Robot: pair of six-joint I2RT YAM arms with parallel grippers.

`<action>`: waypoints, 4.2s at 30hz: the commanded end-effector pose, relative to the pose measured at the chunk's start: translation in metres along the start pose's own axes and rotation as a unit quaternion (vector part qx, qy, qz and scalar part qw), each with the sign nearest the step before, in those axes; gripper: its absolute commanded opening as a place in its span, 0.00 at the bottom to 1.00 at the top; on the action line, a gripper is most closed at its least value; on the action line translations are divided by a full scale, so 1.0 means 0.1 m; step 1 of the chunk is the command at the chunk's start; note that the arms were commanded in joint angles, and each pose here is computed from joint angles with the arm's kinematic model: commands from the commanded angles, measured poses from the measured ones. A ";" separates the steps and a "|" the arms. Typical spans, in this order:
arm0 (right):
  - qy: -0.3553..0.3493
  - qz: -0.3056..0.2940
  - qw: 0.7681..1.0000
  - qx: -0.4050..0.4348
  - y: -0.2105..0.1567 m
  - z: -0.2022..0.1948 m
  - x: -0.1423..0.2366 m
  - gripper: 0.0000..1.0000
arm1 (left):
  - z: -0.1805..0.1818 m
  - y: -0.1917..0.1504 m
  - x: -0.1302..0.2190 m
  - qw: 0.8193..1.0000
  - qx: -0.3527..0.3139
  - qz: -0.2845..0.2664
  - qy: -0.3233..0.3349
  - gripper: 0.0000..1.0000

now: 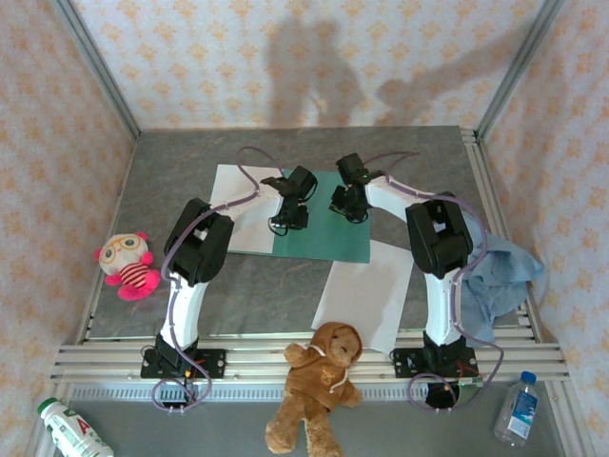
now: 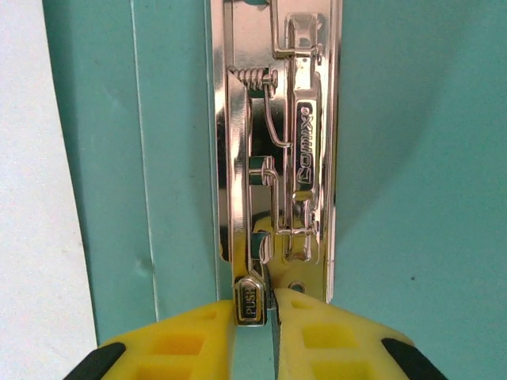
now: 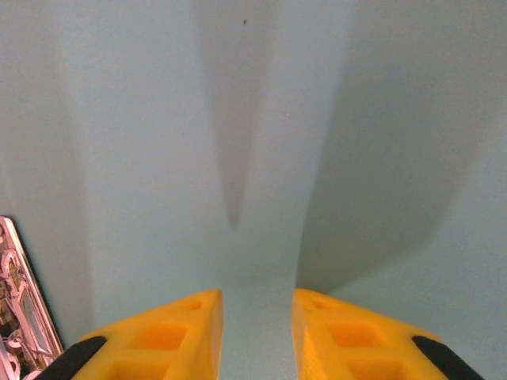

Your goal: Put the files into the folder

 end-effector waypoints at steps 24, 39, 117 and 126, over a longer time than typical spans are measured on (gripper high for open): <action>-0.025 0.016 1.000 -0.003 -0.05 -0.11 -0.16 0.29 | 0.00 0.07 0.08 0.999 -0.001 -0.014 0.028 0.21; -0.024 0.019 1.000 -0.006 -0.07 -0.11 -0.16 0.29 | -0.04 0.04 0.02 1.000 -0.001 -0.006 0.021 0.11; -0.029 0.043 0.999 0.005 -0.31 -0.08 -0.38 0.28 | -0.23 0.05 -0.01 0.997 0.022 0.020 -0.074 0.00; -0.032 0.045 0.998 0.004 -0.32 -0.10 -0.39 0.28 | -0.18 0.12 0.06 0.997 0.030 0.013 -0.075 0.00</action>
Point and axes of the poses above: each hand's point on the last joint's axis, 136 mm out from that joint toward the fingers, its own x axis back along the fingers, its own z axis along the line the jaws close on, y = z × x, the point moved 8 cm from there along x, back along the fingers, and after that the axes turned 10 degrees about -x, right-handed, at the moved point
